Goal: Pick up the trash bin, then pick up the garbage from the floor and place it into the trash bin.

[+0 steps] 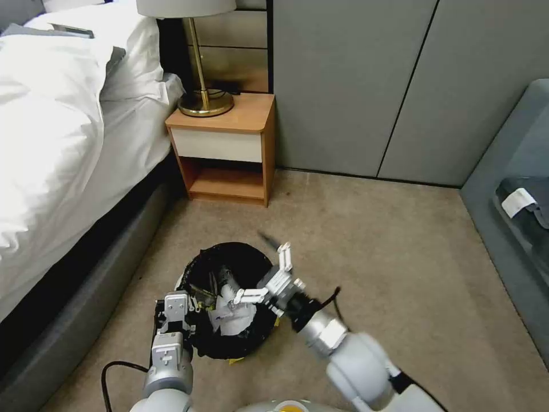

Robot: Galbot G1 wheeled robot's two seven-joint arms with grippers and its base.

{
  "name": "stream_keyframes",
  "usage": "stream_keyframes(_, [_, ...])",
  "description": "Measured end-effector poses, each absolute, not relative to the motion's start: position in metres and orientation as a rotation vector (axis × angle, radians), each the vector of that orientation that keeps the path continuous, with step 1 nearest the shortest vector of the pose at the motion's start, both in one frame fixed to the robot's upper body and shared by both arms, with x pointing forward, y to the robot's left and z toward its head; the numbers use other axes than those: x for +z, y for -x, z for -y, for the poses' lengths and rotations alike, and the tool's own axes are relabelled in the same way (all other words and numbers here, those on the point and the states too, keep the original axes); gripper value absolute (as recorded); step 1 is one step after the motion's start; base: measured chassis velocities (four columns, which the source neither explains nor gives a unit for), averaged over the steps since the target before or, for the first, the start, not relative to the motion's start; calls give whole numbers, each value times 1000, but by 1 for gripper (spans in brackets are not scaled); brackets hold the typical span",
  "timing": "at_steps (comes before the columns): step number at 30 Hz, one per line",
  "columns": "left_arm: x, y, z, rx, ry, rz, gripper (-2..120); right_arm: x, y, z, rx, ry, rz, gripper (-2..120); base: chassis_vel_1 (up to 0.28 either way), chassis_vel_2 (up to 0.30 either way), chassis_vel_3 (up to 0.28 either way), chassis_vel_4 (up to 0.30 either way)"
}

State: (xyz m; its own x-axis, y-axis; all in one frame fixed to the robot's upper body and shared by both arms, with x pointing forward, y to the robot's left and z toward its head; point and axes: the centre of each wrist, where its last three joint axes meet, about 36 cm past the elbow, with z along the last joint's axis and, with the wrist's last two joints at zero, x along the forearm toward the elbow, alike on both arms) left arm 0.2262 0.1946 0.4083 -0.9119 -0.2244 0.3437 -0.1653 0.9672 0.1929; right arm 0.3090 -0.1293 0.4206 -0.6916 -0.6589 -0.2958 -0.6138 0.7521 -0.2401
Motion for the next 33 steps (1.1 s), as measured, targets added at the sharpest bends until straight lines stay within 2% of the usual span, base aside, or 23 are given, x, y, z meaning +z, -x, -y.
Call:
stream_keyframes(6, [406, -229, -199, -208, -292, 2743, 1, 422, -295, 152, -150, 757, -2659, 100, 0, 0, 0, 0])
stream_keyframes(10, [407, -231, -202, -191, -296, 2748, 1, 390, -272, 170, -127, 578, -2767, 100, 0, 0, 0, 0])
stream_keyframes(21, [411, -232, -199, -153, -300, 2763, 1, 357, -260, 177, -93, 433, -2844, 100, 0, 0, 0, 0])
stream_keyframes(33, [415, -231, -198, -144, -300, 2772, 1, 348, -259, 178, -80, 411, -2858, 100, 0, 0, 0, 0])
